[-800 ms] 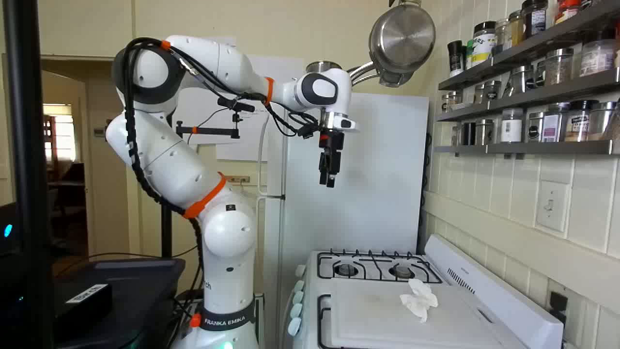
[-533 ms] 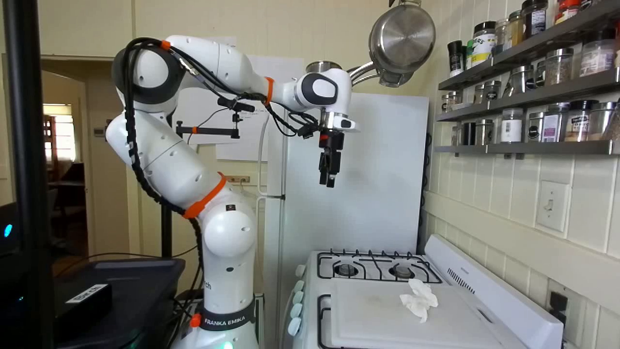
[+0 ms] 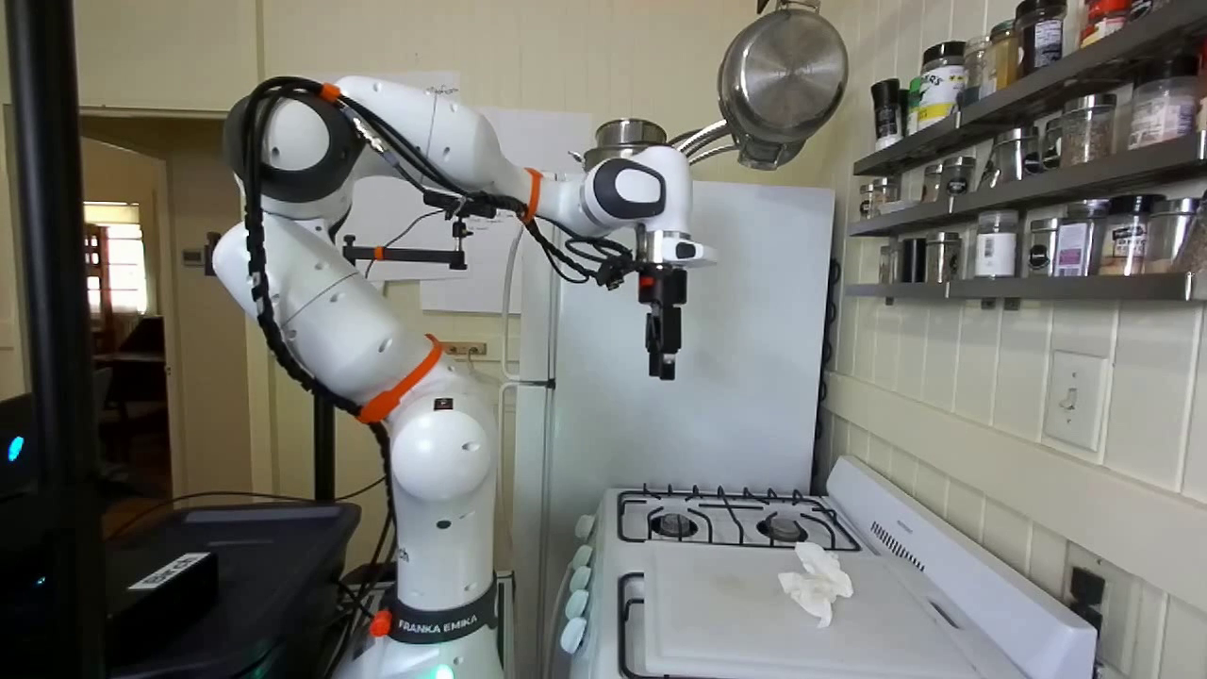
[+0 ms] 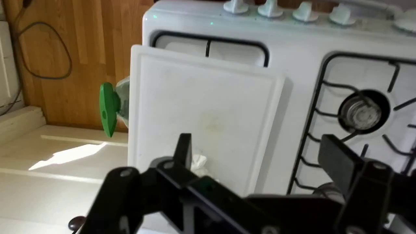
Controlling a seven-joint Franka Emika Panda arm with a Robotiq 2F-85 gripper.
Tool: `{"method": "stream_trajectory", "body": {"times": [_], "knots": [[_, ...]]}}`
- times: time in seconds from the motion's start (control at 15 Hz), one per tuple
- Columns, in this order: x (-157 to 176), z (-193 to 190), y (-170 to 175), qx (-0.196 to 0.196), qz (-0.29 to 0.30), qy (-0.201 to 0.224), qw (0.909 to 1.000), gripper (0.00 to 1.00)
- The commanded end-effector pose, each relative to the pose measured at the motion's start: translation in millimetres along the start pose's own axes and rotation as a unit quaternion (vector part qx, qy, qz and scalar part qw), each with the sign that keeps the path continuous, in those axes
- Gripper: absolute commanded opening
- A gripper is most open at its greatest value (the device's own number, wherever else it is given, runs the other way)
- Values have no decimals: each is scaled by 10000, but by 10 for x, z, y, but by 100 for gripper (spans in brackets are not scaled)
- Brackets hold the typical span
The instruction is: Pick up the napkin and throw it on the floor
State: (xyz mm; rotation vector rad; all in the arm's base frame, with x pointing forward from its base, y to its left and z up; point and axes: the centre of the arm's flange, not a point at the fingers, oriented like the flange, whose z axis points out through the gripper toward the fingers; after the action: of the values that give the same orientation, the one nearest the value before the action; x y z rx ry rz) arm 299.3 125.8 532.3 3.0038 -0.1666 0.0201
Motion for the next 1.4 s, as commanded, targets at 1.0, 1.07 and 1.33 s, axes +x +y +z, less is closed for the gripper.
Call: {"method": "stream_trajectory", "body": {"times": [1.0, 1.07, 1.33], "knots": [[645, 1449, 368, 49, 1826, 547, 9817, 100], [700, 1541, 380, 66, 1848, 518, 9814, 100], [940, 1850, 388, 347, 1760, 447, 9828, 100]]}}
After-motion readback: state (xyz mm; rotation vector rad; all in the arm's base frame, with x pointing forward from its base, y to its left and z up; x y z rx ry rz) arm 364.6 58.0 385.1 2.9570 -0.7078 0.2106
